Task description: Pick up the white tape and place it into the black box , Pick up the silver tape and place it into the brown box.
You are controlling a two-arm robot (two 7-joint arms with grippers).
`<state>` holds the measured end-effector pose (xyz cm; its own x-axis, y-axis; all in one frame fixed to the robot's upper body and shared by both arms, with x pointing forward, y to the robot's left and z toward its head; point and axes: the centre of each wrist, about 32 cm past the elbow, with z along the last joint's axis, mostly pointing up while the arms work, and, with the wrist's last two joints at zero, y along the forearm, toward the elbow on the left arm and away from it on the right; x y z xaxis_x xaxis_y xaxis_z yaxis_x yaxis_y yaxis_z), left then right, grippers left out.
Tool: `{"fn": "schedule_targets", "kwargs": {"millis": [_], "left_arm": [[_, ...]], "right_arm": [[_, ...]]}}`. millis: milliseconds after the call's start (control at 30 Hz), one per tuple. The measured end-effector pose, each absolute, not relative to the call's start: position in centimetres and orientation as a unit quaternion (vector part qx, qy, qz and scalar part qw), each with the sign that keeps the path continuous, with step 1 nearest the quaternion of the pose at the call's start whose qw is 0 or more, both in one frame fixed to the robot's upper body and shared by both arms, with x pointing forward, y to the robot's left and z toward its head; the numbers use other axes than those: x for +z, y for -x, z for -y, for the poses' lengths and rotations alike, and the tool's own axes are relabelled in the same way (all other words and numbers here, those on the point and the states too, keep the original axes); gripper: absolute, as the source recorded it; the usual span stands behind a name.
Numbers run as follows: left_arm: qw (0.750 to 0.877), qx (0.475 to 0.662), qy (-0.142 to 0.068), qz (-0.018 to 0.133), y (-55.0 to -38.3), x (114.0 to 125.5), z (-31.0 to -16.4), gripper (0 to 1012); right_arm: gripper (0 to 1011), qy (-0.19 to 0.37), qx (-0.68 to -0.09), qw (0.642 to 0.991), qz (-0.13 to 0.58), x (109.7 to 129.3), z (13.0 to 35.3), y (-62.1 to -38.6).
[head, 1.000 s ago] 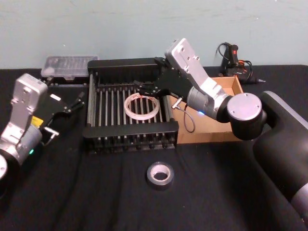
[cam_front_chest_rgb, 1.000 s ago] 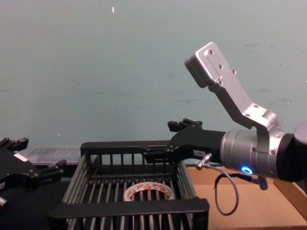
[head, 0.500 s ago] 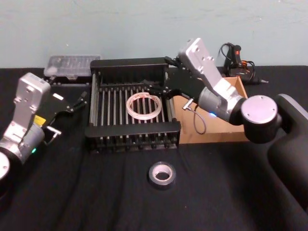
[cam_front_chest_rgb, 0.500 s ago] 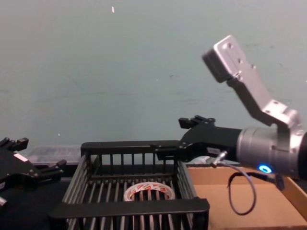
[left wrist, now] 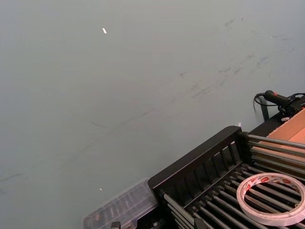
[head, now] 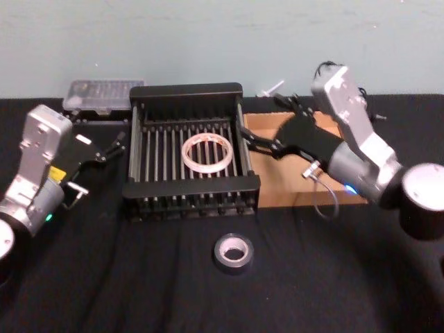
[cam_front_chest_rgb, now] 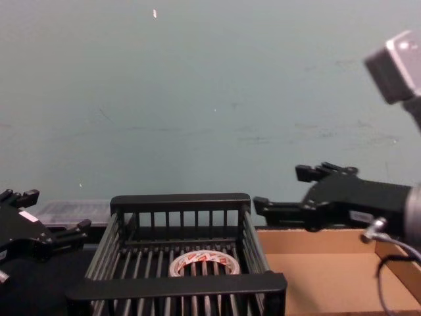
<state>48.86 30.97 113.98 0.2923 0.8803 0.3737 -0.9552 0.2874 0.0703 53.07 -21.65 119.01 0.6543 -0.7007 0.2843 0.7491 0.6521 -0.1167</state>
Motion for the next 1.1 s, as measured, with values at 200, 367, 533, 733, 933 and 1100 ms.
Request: {"fn": "schedule_targets", "kwargs": {"millis": [200,367,533,733,933,1100], "left_arm": [[0.791,0.58,-0.141,0.132,-48.9,114.0,-31.0,1001],[0.791,0.58,-0.142,0.132,-48.9,114.0,-31.0,1001],[0.791,0.58,-0.141,0.132,-48.9,114.0,-31.0,1001],[0.791,0.58,-0.141,0.132,-48.9,114.0,-31.0,1001],[0.791,0.58,-0.141,0.132,-48.9,114.0,-31.0,1001],[0.791,0.58,-0.141,0.132,-48.9,114.0,-31.0,1001]], "right_arm": [[1002,0.114,-0.414,0.899,0.084,118.7,23.3,-49.9],[1002,0.121,-0.421,0.897,0.063,118.1,24.1,-48.1],[1002,0.134,-0.427,0.894,0.036,117.4,24.8,-46.6],[1002,0.154,-0.422,0.894,0.011,116.9,25.1,-45.0],[1002,0.181,-0.401,0.898,-0.013,117.0,24.6,-43.8],[1002,0.206,-0.383,0.9,-0.036,117.0,23.8,-43.3]]}}
